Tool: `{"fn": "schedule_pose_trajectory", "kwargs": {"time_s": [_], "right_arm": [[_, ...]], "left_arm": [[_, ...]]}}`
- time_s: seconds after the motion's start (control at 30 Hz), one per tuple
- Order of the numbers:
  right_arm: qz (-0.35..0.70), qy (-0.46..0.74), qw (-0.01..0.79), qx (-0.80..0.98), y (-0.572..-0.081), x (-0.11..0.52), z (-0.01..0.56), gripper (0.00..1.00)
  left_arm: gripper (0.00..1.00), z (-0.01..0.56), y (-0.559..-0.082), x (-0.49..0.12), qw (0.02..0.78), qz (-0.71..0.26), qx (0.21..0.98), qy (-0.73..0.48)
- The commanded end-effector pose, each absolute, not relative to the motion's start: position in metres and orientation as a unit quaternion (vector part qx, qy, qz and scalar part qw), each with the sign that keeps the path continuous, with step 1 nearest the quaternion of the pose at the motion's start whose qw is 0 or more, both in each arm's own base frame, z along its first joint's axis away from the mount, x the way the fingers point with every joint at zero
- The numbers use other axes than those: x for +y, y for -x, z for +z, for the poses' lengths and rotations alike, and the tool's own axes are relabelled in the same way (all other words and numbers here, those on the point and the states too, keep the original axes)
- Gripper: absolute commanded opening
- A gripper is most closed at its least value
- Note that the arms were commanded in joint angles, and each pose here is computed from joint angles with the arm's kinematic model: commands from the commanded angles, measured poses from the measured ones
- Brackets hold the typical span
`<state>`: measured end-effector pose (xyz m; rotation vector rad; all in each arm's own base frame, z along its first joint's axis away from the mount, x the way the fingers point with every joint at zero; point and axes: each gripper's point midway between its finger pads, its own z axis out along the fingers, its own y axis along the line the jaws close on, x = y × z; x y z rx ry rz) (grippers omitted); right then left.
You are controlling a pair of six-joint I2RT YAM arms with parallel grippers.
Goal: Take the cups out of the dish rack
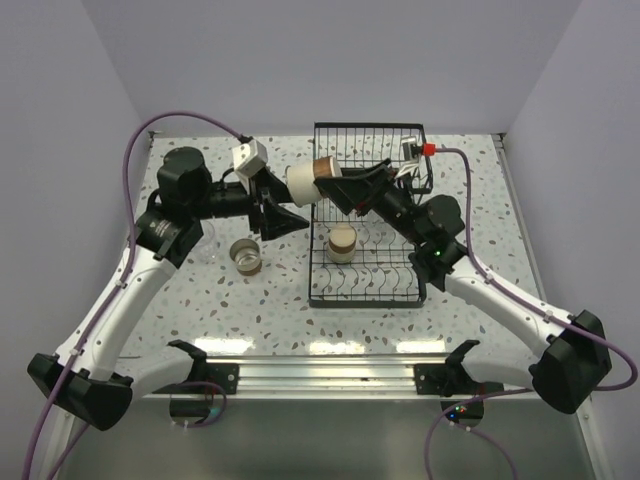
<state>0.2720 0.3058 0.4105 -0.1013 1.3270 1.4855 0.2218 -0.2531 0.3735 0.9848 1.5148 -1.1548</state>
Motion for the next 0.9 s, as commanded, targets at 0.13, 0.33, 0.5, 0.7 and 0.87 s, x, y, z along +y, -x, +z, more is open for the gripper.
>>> {"fn": "schedule_pose_trajectory", "kwargs": {"time_s": [0.13, 0.33, 0.5, 0.7, 0.87], "right_arm": [[0.668, 0.03, 0.553, 0.496, -0.262, 0.311, 0.444, 0.0], [0.688, 0.03, 0.533, 0.492, -0.257, 0.322, 0.433, 0.0], [0.681, 0.033, 0.526, 0.508, -0.259, 0.327, 0.421, 0.0], [0.608, 0.034, 0.53, 0.59, -0.271, 0.324, 0.381, 0.84], [0.534, 0.047, 0.532, 0.656, -0.273, 0.312, 0.354, 0.98]], "left_arm": [[0.55, 0.41, -0.216, -0.256, 0.502, -0.511, 0.579, -0.389], [0.33, 0.417, -0.23, -0.249, 0.518, -0.5, 0.595, -0.358], [0.0, 0.413, -0.238, -0.243, 0.526, -0.483, 0.612, -0.34], [0.0, 0.378, -0.26, -0.199, 0.562, -0.304, 0.684, -0.353], [0.0, 0.348, -0.261, -0.139, 0.556, -0.122, 0.732, -0.374]]}}
